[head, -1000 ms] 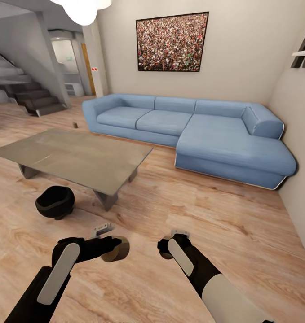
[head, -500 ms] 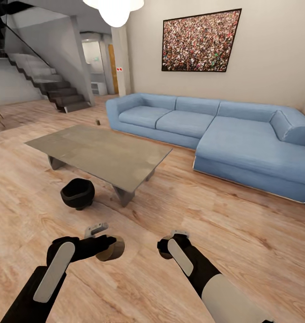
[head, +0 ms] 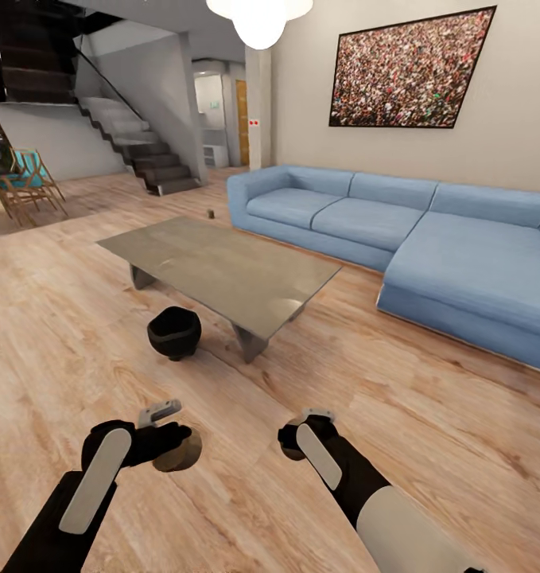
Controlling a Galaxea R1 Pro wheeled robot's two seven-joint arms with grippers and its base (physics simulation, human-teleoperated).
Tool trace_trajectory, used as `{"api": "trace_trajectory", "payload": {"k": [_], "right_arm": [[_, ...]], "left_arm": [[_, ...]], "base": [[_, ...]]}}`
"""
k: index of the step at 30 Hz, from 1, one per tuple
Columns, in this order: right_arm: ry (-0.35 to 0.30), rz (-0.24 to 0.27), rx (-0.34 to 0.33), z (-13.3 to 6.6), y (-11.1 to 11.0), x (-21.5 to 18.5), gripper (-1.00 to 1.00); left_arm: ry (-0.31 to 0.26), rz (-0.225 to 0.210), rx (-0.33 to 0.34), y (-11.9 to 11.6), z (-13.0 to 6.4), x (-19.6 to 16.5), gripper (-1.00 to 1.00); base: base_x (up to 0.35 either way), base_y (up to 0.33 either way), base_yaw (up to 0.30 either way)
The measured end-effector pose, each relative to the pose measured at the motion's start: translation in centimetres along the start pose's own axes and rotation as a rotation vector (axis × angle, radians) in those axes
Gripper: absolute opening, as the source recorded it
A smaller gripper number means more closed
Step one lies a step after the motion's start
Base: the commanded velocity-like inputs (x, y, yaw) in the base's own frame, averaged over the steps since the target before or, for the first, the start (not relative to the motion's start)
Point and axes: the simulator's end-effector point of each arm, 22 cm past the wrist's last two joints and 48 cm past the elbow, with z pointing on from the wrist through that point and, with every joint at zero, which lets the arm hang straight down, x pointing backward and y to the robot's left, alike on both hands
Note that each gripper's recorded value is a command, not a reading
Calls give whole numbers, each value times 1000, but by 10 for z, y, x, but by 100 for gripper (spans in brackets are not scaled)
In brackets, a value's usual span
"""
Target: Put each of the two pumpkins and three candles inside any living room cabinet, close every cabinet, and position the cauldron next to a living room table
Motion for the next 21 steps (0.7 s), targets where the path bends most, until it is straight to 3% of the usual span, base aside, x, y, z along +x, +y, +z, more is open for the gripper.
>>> {"api": "trace_trajectory", "payload": {"k": [8,21], "right_arm": [[0,-3,1,0,1,0,-100],[-8,-15,8,0,0,-1,-100]], "left_arm": [[-1,-45,-46,22,1,-5,-100],[-4,-60,-38,25,1,-8,-100]], "base": [[0,0,290],[0,0,290]]}}
